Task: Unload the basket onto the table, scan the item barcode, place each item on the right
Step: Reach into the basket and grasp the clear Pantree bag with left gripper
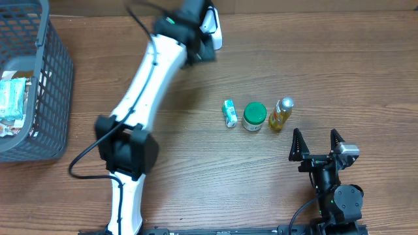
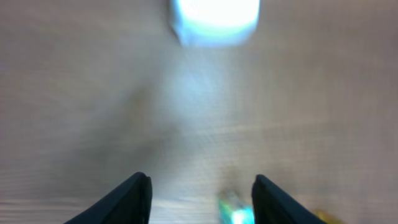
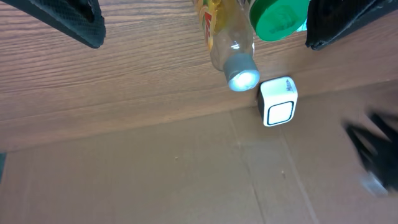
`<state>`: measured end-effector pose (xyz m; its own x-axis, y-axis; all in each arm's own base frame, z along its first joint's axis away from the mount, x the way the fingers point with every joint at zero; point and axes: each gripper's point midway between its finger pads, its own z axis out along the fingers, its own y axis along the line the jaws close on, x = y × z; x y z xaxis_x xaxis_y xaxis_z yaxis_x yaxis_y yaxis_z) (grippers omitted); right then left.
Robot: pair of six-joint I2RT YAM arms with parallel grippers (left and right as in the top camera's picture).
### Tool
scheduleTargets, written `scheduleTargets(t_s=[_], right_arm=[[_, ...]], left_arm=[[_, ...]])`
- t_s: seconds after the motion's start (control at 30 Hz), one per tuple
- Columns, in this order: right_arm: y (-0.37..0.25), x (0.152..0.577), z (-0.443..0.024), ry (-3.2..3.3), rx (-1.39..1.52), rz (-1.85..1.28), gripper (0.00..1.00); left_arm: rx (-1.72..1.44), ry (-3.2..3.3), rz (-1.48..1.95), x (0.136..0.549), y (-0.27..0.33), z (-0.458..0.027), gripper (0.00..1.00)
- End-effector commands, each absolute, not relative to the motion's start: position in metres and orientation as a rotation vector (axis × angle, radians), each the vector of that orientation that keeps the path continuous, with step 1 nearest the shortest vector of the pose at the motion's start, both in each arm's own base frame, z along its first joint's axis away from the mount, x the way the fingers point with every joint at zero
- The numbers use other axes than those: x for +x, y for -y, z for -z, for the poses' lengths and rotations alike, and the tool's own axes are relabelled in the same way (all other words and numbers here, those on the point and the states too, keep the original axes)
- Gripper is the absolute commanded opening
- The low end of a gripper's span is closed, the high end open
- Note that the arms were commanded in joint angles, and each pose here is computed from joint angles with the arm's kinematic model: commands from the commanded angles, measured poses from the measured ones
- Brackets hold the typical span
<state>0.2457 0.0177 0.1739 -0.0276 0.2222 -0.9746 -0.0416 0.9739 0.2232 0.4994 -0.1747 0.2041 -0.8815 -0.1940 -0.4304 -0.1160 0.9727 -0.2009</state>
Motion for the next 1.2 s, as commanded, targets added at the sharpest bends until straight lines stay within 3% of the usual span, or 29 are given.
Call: scheduleTargets(t_s=[0.0,0.17,0.23,0.33,0.43,0.77,1.17], right_arm=[[-0.018,0.246,-0.172,-1.582,0.138,-0.208,1.00],[-0.018,0.246,-0.172,-1.582,0.138,-0.208,1.00],[-0.018,0.246,-0.172,-1.583,0.138,-0.208,1.00],[-0.018,0.246,-0.172,-1.582,0.138,-0.208,1.00],[-0.018,0.246,-0.172,-1.582,0.138,-0.208,1.00],[-0.018,0.246,-0.172,-1.582,0.138,-0.208,1.00],[-0.018,0.246,-0.172,-1.582,0.138,-0.208,1.00]], left_arm=[[-0.243,-2.402,-0.034,0.523,0.098,-0.293,0.55],[-0.316,-2.205,-0.203,0.514,0.022,-0.371,0.64],[-0.313,-2.158,-0.253,0.510,-0.004,-0.390,0.75],[-0.313,-2.134,-0.327,0.505,-0.039,-0.402,0.91],[-0.340,-2.157,-0.396,0.498,-0.072,-0.398,0.98],[-0.592,-2.236,-0.476,0.464,-0.186,-0.371,1.00],[-0.916,-2.436,-0.513,0.416,-0.303,-0.268,1.00]])
